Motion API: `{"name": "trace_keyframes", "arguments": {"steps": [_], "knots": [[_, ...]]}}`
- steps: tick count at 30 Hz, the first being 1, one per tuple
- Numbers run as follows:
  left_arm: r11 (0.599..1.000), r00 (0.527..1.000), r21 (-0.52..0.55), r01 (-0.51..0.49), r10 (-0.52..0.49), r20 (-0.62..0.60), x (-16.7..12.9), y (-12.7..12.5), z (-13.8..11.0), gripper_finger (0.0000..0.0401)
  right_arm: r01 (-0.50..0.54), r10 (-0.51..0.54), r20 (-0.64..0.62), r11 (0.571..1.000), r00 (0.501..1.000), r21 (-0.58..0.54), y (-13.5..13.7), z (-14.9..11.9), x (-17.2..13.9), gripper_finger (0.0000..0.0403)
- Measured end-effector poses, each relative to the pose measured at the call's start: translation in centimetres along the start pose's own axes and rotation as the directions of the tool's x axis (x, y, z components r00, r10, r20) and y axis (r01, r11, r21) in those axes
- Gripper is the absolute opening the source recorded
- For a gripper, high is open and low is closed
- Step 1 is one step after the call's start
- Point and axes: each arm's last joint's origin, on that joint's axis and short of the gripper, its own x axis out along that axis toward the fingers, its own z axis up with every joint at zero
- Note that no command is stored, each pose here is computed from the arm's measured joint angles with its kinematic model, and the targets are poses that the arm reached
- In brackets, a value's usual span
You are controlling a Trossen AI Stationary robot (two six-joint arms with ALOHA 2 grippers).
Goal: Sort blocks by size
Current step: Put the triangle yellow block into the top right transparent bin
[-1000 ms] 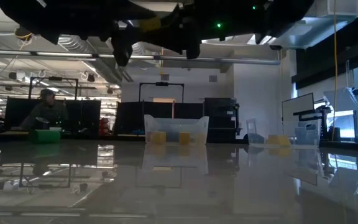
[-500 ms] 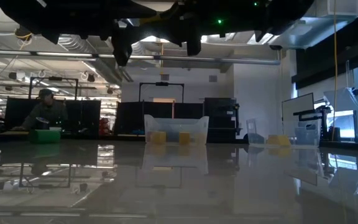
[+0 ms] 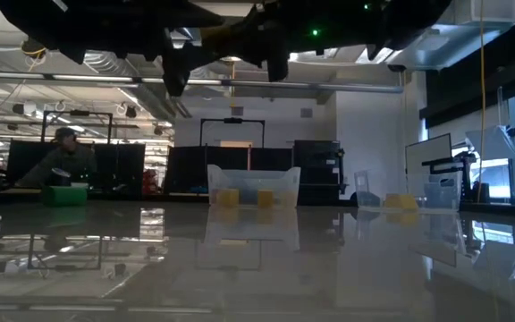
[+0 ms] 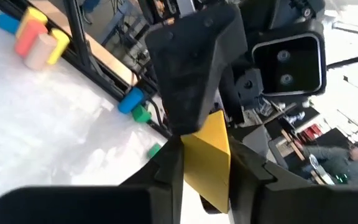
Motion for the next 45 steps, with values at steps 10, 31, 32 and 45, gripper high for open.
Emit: {"name": "trace_keyframes", "arguments": {"steps": [10,31,32,45], "knots": [[0.985,0.986,0.051,-0.164,0.165,-0.017,-3.6,1.6,2.2,0.0229,0.078,-0.081,-0.156,0.997,0.984,-0.025,0.3,0.4,-0.6,0.0087],[0.871,0.847,0.122,-0.476,0.492,-0.202,-6.5,3.2,0.6,0.0226,0.296,-0.213,-0.643,0.955,0.735,0.022,-4.7,-0.7,-6.3,0.0087],[0.87,0.846,0.123,-0.477,0.493,-0.206,-6.5,3.2,0.6,0.0226,0.308,-0.205,-0.676,0.951,0.708,0.034,-5.3,-1.0,-7.0,0.0087],[0.87,0.846,0.12,-0.477,0.492,-0.204,-6.5,3.2,0.6,0.0226,0.588,-0.092,-0.957,0.804,0.274,0.091,-11.7,-7.9,-14.4,0.0089]]}}
